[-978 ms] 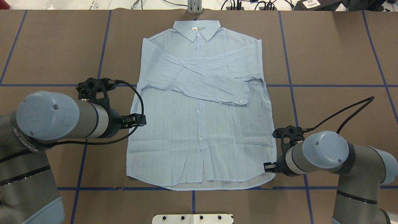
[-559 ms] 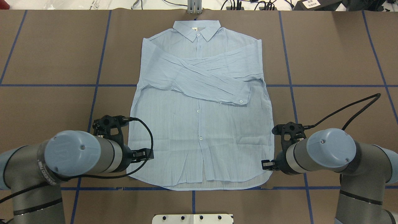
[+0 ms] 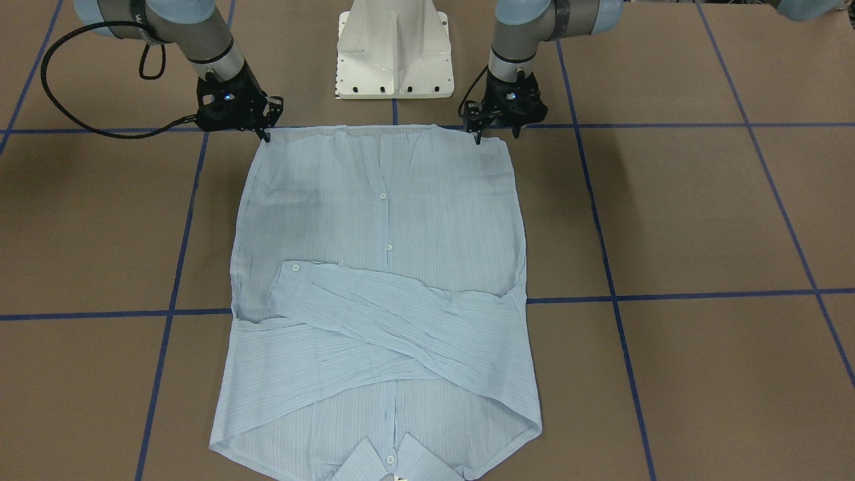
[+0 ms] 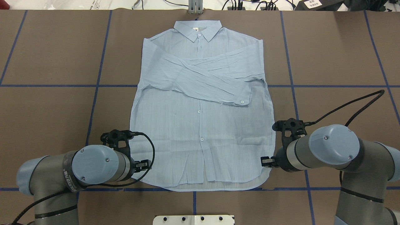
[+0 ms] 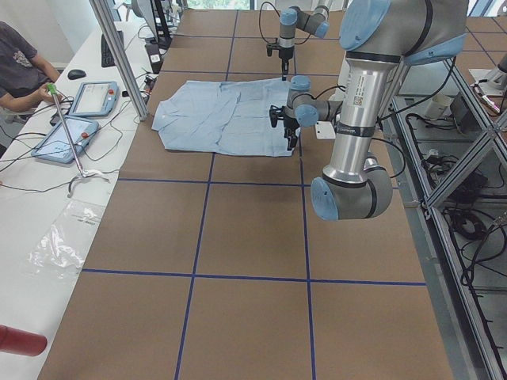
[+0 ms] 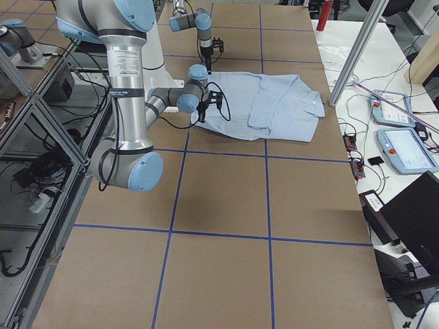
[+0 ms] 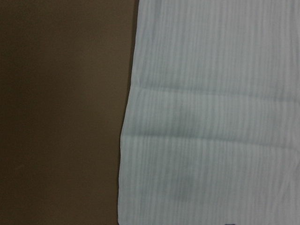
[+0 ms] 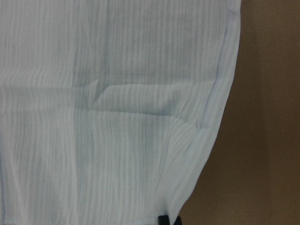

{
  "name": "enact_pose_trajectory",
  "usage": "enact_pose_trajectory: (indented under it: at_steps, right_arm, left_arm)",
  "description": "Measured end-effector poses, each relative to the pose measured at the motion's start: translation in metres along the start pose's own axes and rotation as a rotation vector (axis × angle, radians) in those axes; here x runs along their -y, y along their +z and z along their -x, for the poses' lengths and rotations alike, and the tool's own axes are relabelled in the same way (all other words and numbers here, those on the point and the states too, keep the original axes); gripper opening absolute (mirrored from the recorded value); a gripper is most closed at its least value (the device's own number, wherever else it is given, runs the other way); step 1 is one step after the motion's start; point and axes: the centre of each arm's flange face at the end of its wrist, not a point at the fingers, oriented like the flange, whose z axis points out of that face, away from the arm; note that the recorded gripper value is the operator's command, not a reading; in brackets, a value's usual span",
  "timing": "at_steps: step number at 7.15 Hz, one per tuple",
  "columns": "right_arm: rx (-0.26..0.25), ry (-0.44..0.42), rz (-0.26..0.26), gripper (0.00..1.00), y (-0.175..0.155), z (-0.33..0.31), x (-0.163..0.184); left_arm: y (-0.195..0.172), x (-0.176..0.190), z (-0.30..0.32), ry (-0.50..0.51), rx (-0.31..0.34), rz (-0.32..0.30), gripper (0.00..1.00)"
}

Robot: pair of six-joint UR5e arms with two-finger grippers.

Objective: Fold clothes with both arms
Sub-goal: 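Grasp the two hem corners nearest the robot with both grippers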

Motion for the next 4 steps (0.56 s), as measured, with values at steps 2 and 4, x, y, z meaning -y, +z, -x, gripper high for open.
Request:
enact_pose_trajectory:
  at_steps: [2,4]
  right_arm:
    - [0.003,0.003,-0.005,0.00,-0.0020,0.0001,0.0030]
    - [0.003,0.007,-0.008,0.00,-0.0033,-0.0006,0.0052]
  left_arm:
    - [0.0083,0.0005,0.0054,0.002,0.020,-0.004,0.75]
    - [0.0114,-0.0003,0.0080,0.005,0.027,-0.003,0.74]
